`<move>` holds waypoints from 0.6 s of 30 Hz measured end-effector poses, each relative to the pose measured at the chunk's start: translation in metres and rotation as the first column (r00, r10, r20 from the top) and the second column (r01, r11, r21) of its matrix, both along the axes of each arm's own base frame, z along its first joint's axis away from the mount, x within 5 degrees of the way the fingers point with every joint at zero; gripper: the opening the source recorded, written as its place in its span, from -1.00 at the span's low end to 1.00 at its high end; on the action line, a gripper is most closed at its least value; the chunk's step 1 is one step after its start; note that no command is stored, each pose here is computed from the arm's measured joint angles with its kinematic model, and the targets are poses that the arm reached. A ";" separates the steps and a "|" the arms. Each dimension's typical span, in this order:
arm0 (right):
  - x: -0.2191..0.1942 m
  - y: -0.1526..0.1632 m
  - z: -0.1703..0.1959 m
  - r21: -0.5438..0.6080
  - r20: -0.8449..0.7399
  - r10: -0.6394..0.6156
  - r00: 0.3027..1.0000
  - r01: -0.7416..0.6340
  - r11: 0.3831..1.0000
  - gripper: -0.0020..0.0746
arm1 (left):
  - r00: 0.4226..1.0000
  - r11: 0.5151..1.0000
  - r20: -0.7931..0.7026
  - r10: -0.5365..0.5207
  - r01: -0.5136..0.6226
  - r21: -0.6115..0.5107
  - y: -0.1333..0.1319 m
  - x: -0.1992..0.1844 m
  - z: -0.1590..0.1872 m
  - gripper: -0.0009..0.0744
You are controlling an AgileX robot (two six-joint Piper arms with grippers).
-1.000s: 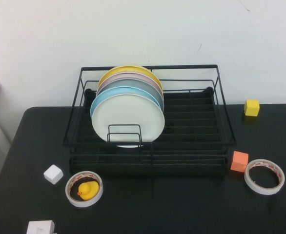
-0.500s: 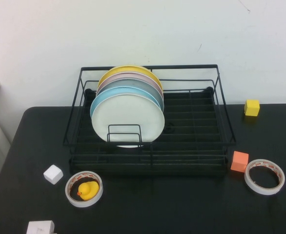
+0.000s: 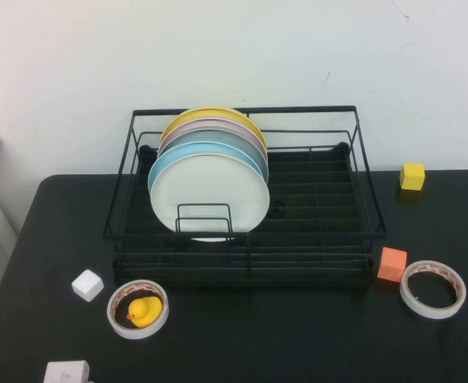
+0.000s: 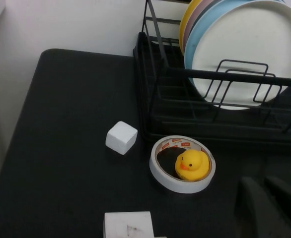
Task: Place plate on rack
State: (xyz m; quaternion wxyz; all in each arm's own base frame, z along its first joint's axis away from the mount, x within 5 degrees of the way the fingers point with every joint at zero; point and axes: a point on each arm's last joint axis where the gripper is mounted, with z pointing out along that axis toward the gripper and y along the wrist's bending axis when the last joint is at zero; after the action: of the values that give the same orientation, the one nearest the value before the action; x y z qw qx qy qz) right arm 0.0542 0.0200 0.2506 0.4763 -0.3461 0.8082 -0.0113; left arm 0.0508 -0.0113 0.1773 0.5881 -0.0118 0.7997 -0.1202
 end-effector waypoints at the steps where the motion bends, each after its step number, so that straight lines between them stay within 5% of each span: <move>1: 0.000 0.000 0.000 0.000 0.000 0.000 1.000 0.000 1.000 -0.95 | 1.000 1.000 -0.001 0.005 -0.005 -0.006 0.001 0.000 0.000 -0.98; 18: 0.000 0.000 0.000 0.001 0.002 0.000 1.000 0.000 1.000 -0.95 | 0.999 0.999 0.002 0.044 -0.044 0.003 0.004 0.001 0.000 -0.98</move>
State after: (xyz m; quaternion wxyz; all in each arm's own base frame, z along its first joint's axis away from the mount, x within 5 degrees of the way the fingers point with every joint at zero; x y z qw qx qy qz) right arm 0.0543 0.0200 0.2507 0.4773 -0.3459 0.8077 -0.0112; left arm 0.0515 -0.0078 0.1774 0.5912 -0.0282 0.7990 -0.1060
